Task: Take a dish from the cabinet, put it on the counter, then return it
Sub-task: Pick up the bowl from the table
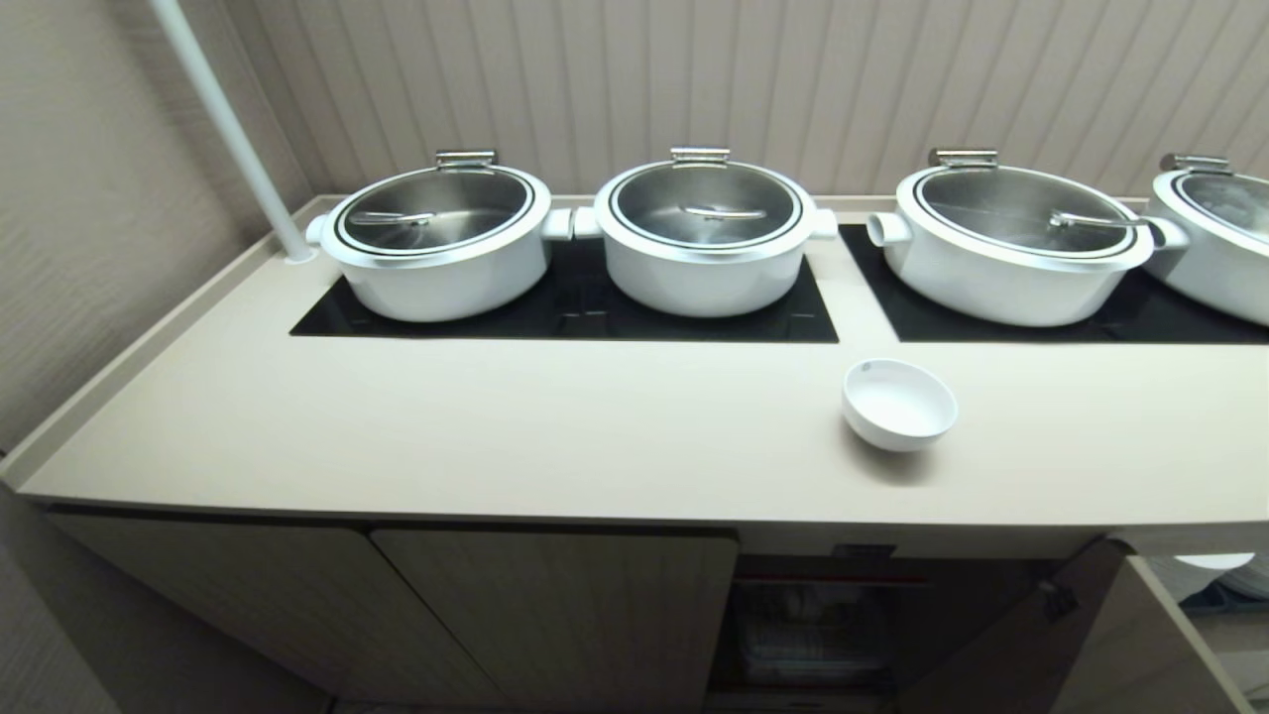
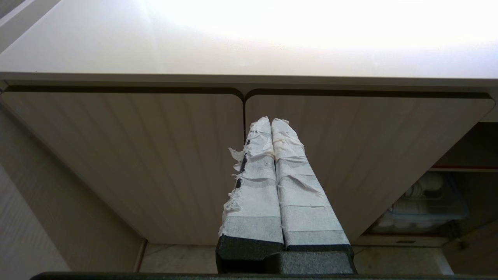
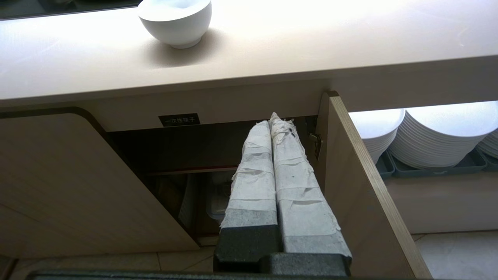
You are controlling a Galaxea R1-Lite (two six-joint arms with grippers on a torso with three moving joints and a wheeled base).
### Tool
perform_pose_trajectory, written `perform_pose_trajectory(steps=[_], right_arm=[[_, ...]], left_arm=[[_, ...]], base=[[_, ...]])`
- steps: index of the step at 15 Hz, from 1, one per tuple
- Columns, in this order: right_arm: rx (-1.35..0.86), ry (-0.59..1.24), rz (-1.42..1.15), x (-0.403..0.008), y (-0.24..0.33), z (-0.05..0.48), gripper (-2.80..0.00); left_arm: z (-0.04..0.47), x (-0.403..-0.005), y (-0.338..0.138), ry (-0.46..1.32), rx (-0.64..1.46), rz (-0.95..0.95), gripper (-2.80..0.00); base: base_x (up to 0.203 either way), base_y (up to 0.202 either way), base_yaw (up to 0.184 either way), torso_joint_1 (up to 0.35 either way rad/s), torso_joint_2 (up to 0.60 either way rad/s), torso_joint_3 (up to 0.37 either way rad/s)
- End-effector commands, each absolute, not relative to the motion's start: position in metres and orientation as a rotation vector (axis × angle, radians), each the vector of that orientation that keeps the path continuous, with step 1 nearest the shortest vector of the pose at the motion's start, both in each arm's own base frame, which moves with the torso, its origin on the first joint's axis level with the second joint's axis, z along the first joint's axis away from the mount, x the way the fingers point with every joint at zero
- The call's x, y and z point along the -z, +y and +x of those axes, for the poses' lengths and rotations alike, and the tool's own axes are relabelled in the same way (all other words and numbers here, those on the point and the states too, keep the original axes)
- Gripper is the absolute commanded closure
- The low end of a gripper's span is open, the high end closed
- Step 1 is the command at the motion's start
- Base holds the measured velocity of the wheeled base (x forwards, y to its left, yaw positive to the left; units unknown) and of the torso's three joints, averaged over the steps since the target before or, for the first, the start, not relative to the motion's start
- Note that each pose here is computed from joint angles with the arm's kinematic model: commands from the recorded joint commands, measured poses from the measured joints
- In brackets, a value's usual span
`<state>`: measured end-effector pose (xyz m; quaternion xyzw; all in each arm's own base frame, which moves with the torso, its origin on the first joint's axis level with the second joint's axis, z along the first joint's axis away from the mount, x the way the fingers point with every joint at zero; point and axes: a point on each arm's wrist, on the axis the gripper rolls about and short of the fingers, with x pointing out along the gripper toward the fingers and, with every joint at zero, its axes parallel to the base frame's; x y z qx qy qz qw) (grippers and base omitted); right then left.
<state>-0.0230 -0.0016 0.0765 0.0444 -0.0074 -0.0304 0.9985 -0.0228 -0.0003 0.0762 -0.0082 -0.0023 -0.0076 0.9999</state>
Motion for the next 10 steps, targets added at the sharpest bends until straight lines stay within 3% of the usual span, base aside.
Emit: perform_pose_trajectory(steps=[1, 10], right_arm=[[0.061, -0.013, 0.089, -0.0766, -0.0017, -0.0228, 0.0], [0.061, -0.013, 0.089, -0.0766, -0.0017, -0.0228, 0.0]], left_arm=[[-0.0229, -0.0763, -0.0003, -0.006, 0.015, -0.017, 0.0], [-0.0229, -0.0764, -0.0003, -0.006, 0.015, -0.017, 0.0]], base=[[0.0, 0.0, 0.0, 0.0, 0.0, 0.0], [0.0, 0.0, 0.0, 0.0, 0.0, 0.0]])
